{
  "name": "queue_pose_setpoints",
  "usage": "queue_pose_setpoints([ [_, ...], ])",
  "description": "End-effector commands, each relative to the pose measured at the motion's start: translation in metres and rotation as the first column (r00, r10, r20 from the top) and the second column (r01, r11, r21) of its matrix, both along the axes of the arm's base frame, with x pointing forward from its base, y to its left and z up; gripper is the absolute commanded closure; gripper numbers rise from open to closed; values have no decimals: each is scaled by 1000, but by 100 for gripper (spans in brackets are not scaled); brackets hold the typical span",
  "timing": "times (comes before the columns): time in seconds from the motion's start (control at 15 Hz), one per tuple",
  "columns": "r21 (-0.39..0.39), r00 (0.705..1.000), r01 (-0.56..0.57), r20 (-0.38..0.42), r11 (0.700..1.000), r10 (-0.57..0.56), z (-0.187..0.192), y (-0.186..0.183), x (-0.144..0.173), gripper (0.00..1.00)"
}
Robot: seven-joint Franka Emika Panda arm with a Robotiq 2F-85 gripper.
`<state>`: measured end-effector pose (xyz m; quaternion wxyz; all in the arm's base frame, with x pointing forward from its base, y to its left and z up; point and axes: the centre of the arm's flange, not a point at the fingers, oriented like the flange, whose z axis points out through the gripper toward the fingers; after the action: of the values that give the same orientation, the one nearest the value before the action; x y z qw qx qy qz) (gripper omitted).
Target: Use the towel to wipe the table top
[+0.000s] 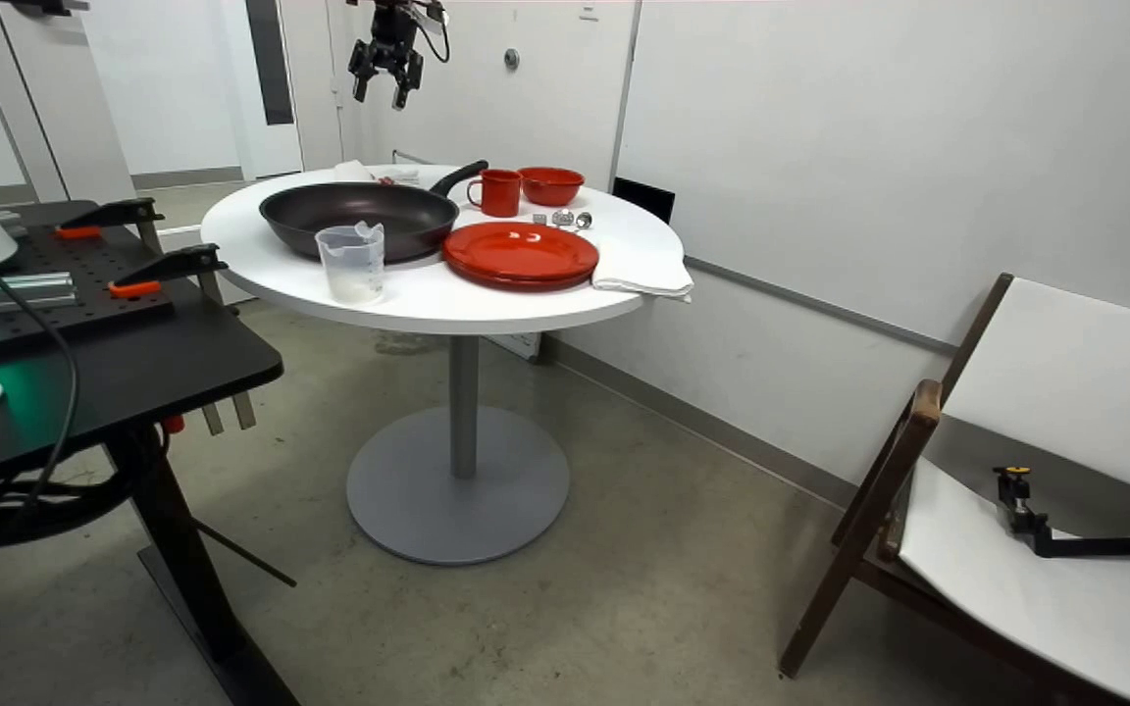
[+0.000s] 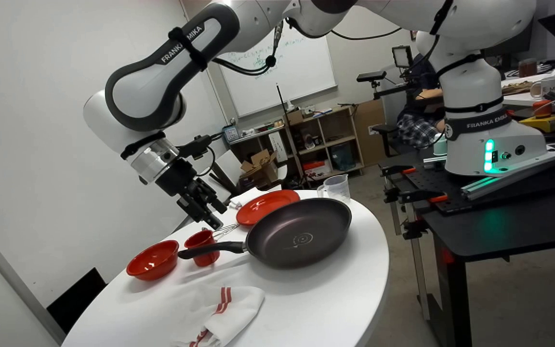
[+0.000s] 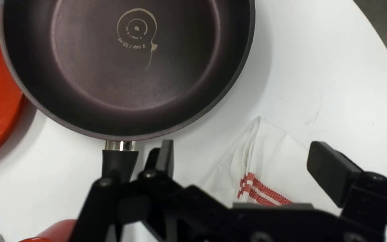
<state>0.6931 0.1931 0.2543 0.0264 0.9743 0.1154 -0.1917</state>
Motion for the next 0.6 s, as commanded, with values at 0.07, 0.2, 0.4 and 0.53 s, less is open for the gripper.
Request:
queue_pose_setpoints([
  [0.07, 13, 998, 26, 53, 1000, -26, -21, 1, 21, 0],
  [0.2, 37, 998, 30, 58, 999, -32, -34, 4, 32, 0],
  [0.4, 68, 996, 69, 55, 995, -72, -48, 15, 42, 0],
  [0.53, 93, 993, 86, 68, 992, -93, -54, 23, 48, 0],
])
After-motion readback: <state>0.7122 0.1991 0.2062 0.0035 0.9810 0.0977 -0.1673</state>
